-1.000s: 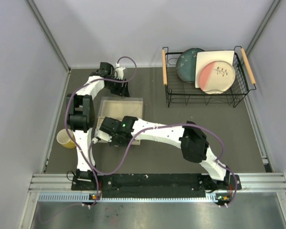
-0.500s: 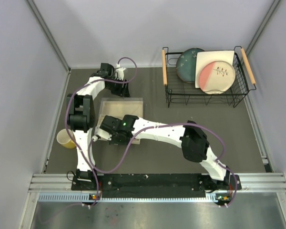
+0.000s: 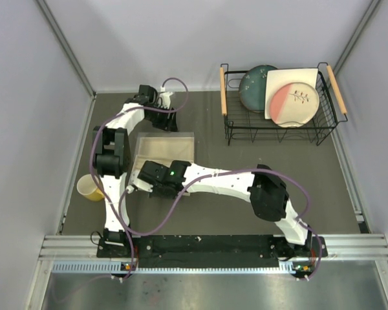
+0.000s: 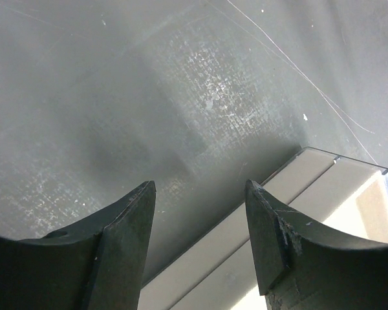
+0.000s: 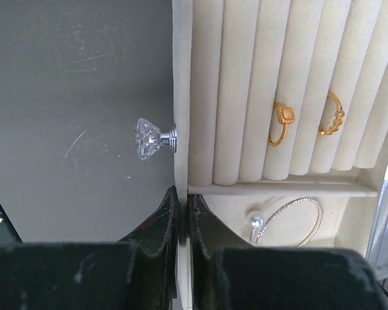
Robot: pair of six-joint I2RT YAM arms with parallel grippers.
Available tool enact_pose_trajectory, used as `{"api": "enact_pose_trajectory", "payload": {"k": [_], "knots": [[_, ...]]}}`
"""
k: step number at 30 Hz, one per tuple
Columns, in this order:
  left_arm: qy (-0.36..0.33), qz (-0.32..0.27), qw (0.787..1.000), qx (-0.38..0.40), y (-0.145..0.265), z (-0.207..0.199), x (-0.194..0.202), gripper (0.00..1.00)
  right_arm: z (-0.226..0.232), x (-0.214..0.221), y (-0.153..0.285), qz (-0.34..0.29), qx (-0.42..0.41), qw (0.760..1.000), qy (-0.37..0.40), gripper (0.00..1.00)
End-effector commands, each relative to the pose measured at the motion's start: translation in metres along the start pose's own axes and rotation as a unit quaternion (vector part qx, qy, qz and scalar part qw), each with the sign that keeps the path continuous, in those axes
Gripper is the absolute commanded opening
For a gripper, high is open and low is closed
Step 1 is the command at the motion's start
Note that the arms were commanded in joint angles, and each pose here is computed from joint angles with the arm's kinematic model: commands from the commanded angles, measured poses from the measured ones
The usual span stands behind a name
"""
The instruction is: Organize the mixed jewelry
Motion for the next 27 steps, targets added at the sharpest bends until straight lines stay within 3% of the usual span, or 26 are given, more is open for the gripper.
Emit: {"api": "enact_pose_trajectory", "payload": {"k": [1,17,27], "knots": [[-0.005,0.026,1.000,0.014,-0.005,-0.009,0.010,0.63,-0.029,-0.048,0.051,-0.114,0.062,0.991,-0.021,0.00],[-0.007,0.036,0.999,0.013,-0.008,-0.007,0.011,0.63,-0.002,-0.034,0.048,-0.100,0.060,0.989,0.090,0.00],[-0.006,0.042,0.999,0.018,-0.010,-0.011,0.013,0.63,-0.014,-0.034,0.044,-0.088,0.094,0.988,0.088,0.00]]}}
Point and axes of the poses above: each gripper's point midway between its finger pads, its own y axis back along the fingers, its own z axis along the line the jaws close on, x = y × z, the point moved 1 cm from there along y, back along the fingers, and after that the axes turned 4 degrees about y, right-handed, at the moved point
